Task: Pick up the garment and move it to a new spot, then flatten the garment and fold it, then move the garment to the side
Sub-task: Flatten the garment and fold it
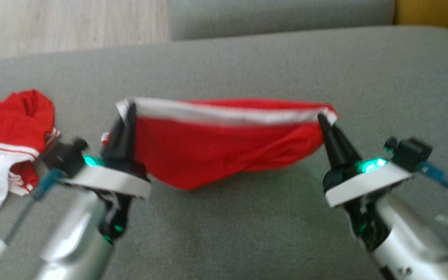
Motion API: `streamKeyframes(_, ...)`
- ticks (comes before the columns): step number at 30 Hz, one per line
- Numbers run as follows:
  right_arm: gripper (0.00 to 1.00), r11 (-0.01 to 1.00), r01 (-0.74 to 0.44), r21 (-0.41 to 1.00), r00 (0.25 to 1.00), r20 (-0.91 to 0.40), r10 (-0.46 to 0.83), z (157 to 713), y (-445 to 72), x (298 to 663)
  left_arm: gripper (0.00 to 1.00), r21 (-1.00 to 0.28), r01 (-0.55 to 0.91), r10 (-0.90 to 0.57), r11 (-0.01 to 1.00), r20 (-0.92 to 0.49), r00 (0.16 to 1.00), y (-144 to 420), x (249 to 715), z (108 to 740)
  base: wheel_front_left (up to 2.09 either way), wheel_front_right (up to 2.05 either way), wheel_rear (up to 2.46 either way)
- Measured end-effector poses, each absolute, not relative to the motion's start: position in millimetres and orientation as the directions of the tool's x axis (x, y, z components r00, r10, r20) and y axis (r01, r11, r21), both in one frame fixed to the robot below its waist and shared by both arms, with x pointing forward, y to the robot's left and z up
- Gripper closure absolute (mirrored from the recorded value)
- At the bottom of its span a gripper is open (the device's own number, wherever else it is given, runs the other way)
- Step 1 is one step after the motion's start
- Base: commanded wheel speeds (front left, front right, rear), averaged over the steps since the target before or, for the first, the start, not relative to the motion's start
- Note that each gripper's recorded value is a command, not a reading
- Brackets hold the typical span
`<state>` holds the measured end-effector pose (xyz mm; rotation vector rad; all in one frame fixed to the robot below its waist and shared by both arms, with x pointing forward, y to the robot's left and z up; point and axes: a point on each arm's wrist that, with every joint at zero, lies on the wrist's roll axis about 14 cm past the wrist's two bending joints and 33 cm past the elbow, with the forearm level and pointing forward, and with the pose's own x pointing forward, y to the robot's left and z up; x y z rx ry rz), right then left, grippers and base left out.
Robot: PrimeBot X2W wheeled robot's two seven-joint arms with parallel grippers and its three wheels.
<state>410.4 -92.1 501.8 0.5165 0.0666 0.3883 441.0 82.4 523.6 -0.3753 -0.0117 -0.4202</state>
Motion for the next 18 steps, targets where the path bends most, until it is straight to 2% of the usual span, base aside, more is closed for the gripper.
streamKeyframes(4,1.00,0.786,-0.443,0.432,0.896,0.190,0.401,564.4,-95.4,414.3,1.00,-0.217,0.484,-0.424,0.848,0.271,0.864,88.7,441.5,600.1,0.00,0.00,0.00)
streamKeyframes(10,1.00,0.760,-0.576,0.301,0.804,0.376,0.460,653.7,-95.0,411.3,1.00,-0.049,0.538,-0.456,0.842,0.469,0.756,94.4,428.4,695.0,0.00,0.00,0.00)
streamKeyframes(14,1.00,0.752,-0.614,0.239,0.764,0.418,0.491,693.1,-95.2,418.0,1.00,-0.028,0.539,-0.454,0.842,0.504,0.735,101.3,429.1,718.3,0.00,0.00,0.00)
streamKeyframes(18,1.00,0.785,-0.590,0.188,0.785,0.358,0.505,694.6,-99.8,440.1,1.00,-0.048,0.537,-0.463,0.842,0.447,0.765,100.5,444.9,707.6,0.00,0.00,0.00)
